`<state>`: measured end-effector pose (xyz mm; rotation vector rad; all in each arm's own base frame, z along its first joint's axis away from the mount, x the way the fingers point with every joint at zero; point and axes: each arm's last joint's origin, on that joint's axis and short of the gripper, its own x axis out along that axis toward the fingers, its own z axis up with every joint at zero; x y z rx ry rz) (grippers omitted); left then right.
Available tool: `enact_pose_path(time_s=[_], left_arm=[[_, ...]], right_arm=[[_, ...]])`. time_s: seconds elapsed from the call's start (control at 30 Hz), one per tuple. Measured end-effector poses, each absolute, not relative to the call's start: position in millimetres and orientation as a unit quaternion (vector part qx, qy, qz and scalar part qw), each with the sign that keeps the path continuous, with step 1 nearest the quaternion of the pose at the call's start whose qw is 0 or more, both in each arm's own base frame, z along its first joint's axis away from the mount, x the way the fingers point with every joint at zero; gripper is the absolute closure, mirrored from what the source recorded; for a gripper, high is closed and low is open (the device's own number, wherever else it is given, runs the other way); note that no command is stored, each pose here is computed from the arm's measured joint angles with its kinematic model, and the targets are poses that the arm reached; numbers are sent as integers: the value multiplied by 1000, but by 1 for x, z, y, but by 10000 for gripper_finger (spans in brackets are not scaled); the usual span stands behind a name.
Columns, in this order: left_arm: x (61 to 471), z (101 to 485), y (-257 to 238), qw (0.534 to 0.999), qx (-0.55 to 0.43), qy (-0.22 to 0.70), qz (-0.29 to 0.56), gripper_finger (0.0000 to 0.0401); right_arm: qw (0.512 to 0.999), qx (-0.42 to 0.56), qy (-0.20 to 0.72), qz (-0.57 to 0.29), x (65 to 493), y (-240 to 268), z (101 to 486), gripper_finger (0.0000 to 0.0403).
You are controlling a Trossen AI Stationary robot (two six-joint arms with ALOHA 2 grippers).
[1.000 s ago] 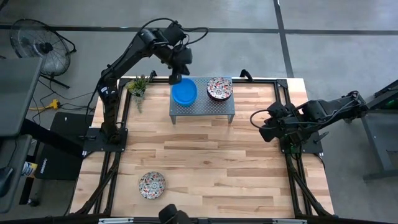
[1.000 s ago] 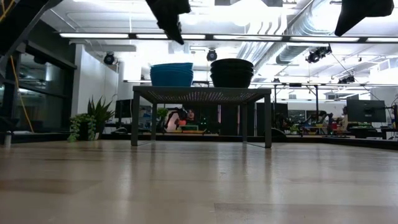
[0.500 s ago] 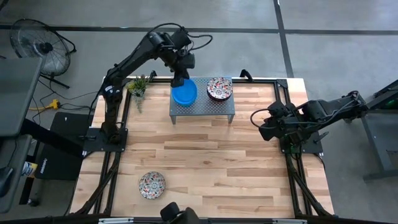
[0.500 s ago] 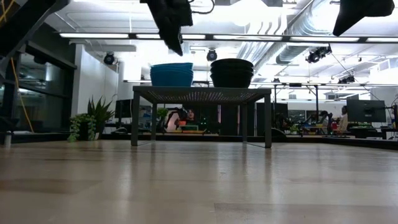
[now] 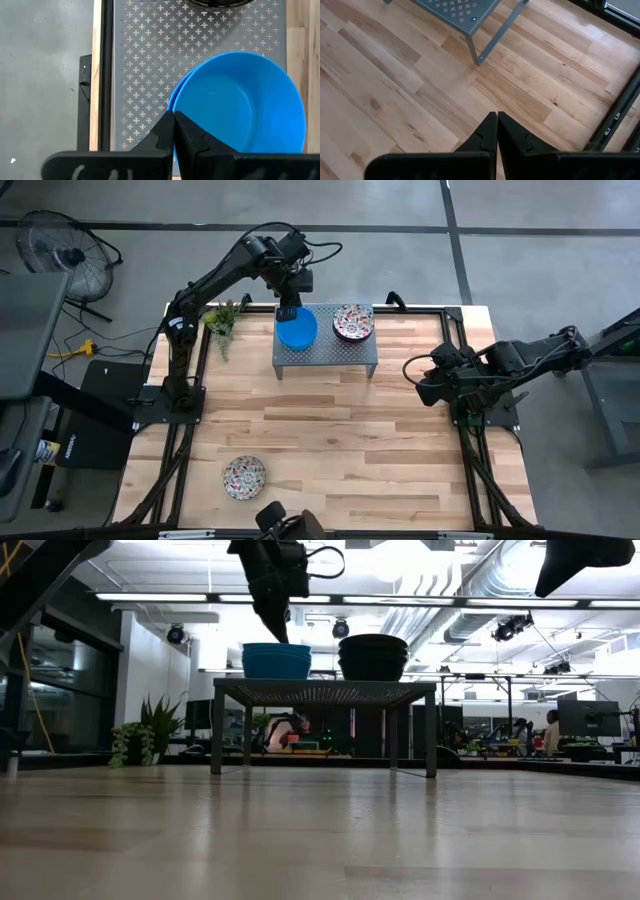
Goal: Pick & Place Mini bowls
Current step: Stack the blue bowl on top of the other blue bowls on the shelf
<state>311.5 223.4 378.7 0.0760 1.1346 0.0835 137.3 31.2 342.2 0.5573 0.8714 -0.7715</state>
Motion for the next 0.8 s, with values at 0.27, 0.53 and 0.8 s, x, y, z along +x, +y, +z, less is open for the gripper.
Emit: enact_pose_path(time_s=[0.27, 0.53, 0.8], left_arm=[[312, 379, 225, 839, 35, 540, 64, 401], [313, 374, 220, 825, 37, 563, 42, 401], [313, 372, 221, 816, 34, 574, 58, 401]], right_arm=[[798, 262, 410, -356, 137, 32, 342, 403], [798, 262, 410, -356, 137, 32, 342, 403], [796, 264, 414, -353, 137, 32, 342, 403]])
